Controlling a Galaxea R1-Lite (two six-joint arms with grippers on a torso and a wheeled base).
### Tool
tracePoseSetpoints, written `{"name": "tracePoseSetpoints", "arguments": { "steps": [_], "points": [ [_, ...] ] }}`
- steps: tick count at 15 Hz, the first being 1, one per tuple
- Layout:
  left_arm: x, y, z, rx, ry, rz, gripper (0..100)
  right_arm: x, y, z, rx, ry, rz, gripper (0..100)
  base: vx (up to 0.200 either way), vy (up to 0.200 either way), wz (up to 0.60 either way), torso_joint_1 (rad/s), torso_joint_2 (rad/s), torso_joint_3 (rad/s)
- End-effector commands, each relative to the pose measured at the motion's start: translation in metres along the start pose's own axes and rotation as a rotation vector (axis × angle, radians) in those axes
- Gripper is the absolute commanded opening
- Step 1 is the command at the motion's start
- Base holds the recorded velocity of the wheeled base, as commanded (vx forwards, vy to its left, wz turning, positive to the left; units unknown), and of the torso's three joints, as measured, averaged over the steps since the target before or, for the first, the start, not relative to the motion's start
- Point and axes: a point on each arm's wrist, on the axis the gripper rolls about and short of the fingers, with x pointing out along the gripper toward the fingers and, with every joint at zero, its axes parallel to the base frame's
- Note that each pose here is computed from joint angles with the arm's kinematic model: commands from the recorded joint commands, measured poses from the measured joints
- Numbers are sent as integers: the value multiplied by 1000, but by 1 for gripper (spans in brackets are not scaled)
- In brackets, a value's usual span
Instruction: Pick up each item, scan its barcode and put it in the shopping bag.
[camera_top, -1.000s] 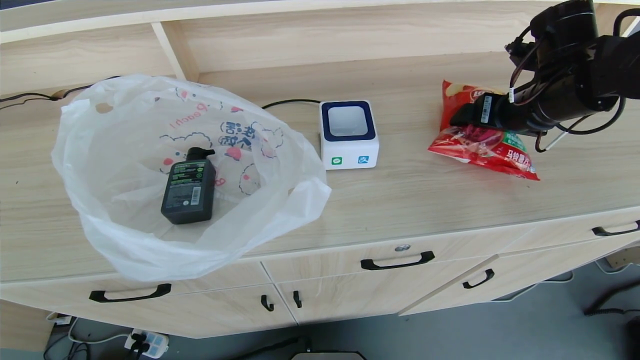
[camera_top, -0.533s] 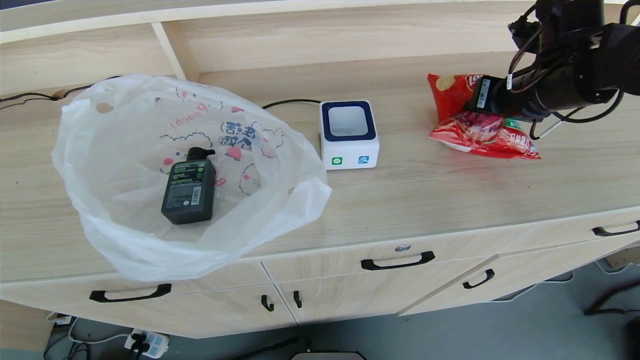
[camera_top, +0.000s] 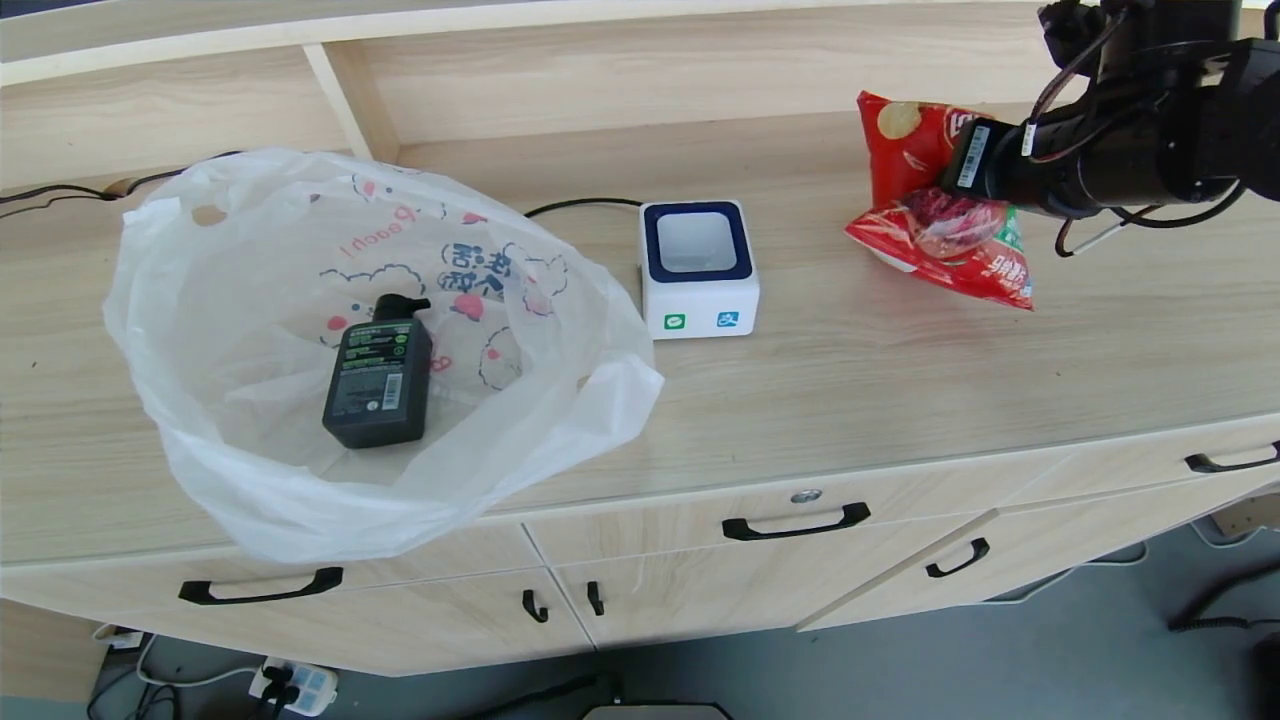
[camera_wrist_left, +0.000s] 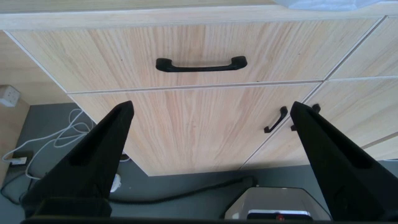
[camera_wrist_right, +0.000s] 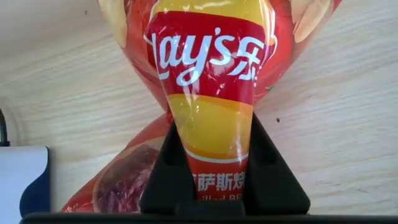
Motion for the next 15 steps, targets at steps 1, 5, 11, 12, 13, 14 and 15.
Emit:
{"name": "tracePoseSetpoints", "arguments": {
  "steps": [1, 5, 11, 12, 13, 14, 15],
  "points": [
    [0, 0, 0, -1, 0, 0, 100, -17, 2, 7, 4, -28, 19, 0, 0, 0, 0, 0, 0, 0],
    [0, 0, 0, -1, 0, 2, 100, -75, 18, 9, 4, -46, 114, 0, 0, 0, 0, 0, 0, 0],
    [0, 0, 0, -1, 1, -1, 100, -154, 50, -71, 156, -154, 572, 0, 0, 0, 0, 0, 0, 0],
    [0, 0, 0, 1, 1, -1, 100, -157, 44, -85, 128, -179, 628, 0, 0, 0, 0, 0, 0, 0],
    [0, 0, 0, 1, 0, 0, 100, -160, 38, -95, 116, -179, 653, 0, 0, 0, 0, 0, 0, 0],
    [0, 0, 0, 1, 0, 0, 100, -164, 33, -104, 127, -167, 669, 0, 0, 0, 0, 0, 0, 0],
    [0, 0, 0, 2, 0, 0, 100, -167, 28, -111, 156, -153, 677, 0, 0, 0, 0, 0, 0, 0]
  ]
}}
